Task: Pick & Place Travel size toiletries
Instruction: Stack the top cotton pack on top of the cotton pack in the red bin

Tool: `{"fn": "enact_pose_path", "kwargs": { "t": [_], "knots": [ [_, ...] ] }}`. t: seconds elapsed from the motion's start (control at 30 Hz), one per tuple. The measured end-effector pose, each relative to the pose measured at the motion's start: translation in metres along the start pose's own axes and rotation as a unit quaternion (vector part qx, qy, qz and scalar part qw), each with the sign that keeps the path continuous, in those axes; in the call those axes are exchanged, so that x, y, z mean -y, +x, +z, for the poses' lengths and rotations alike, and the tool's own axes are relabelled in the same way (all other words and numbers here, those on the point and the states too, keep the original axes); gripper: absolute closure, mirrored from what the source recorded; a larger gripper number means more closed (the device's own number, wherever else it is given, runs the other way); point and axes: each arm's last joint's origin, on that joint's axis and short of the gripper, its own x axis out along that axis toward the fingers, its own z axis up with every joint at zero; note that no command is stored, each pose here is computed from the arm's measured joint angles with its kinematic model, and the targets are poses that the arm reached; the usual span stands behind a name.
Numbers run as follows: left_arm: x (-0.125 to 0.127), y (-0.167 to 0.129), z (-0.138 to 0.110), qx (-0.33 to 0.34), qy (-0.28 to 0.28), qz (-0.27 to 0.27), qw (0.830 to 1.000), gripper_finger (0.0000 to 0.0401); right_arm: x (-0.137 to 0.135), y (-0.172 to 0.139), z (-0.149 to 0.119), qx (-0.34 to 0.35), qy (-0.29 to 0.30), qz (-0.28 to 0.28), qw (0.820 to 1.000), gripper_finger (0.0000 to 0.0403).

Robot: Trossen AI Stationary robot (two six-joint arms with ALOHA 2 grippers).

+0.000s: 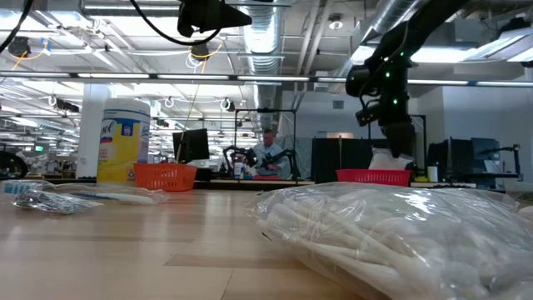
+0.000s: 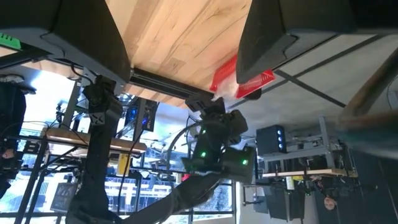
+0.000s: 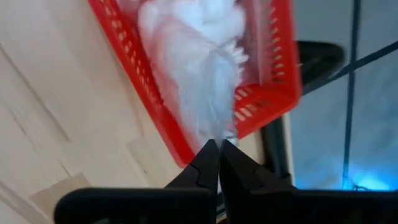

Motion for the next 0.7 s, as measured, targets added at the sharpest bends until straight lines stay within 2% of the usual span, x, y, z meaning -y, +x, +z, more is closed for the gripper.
{"fn": "enact_pose_path", "kwargs": {
  "t": [0.07,0.27,0.7],
  "knots": [
    [0.0,0.0,0.0,0.0,0.0,0.0,1.0,0.0116,-0.001,0.007,0.002,-0.012,-0.002,0.002,1.0,0.0403],
    [0.0,0.0,0.0,-0.002,0.002,0.0,1.0,0.0116,0.0,0.018,0.009,-0.037,0.011,-0.049,0.998,0.0397],
    [0.0,0.0,-0.001,-0.005,0.004,0.0,1.0,0.0116,-0.001,0.008,0.017,0.009,0.023,-0.076,0.997,0.0345]
  ]
}}
